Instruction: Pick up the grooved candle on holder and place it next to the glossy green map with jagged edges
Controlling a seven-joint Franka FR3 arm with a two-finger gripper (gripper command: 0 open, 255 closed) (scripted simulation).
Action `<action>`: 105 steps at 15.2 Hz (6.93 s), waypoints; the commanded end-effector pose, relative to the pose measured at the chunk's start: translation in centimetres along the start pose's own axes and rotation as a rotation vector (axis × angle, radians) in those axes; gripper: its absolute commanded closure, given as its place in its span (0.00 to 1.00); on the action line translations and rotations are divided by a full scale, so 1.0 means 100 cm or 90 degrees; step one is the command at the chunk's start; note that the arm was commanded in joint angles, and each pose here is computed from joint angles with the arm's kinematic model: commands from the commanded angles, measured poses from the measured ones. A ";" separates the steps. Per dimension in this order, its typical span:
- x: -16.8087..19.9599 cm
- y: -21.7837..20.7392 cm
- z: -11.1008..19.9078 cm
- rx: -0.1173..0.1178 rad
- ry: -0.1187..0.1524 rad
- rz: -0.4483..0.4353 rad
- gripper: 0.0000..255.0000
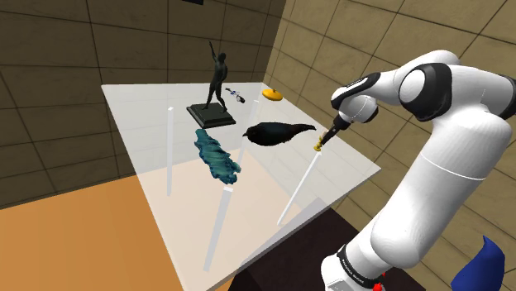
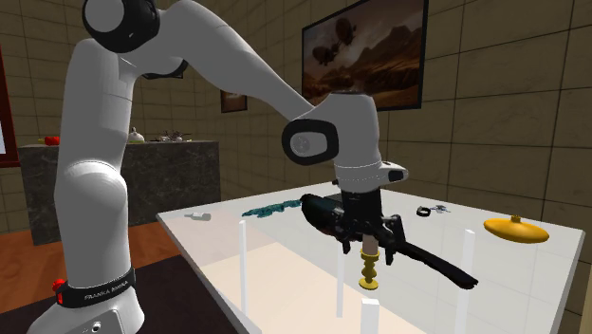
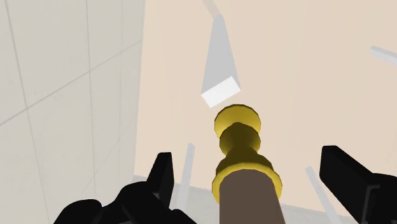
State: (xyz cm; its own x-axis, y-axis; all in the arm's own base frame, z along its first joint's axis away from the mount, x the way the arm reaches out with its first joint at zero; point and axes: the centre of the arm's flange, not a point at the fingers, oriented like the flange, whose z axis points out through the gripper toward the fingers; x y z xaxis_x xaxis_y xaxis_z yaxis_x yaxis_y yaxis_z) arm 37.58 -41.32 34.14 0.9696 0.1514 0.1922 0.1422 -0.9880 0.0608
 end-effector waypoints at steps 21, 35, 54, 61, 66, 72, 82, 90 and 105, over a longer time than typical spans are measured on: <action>0.007 0.002 -0.036 0.000 0.000 0.000 1.00; 0.021 0.007 -0.108 0.000 0.000 0.000 1.00; 0.050 -0.011 -0.190 0.000 0.000 0.000 1.00; 0.095 -0.092 -0.187 0.000 0.000 0.000 1.00; 0.127 -0.150 -0.184 0.000 0.000 0.000 1.00; 0.165 -0.219 -0.181 0.000 0.000 0.000 1.00; 0.229 -0.335 -0.177 0.000 0.000 0.000 1.00; 0.280 -0.427 -0.173 0.000 0.000 0.000 1.00; 0.375 -0.601 -0.166 0.000 0.000 0.000 1.00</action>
State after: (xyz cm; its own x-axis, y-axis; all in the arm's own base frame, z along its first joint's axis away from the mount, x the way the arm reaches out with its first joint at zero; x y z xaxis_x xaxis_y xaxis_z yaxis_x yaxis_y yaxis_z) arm 61.64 22.92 53.86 0.9694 0.1525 0.1922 0.1431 -0.9878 0.0615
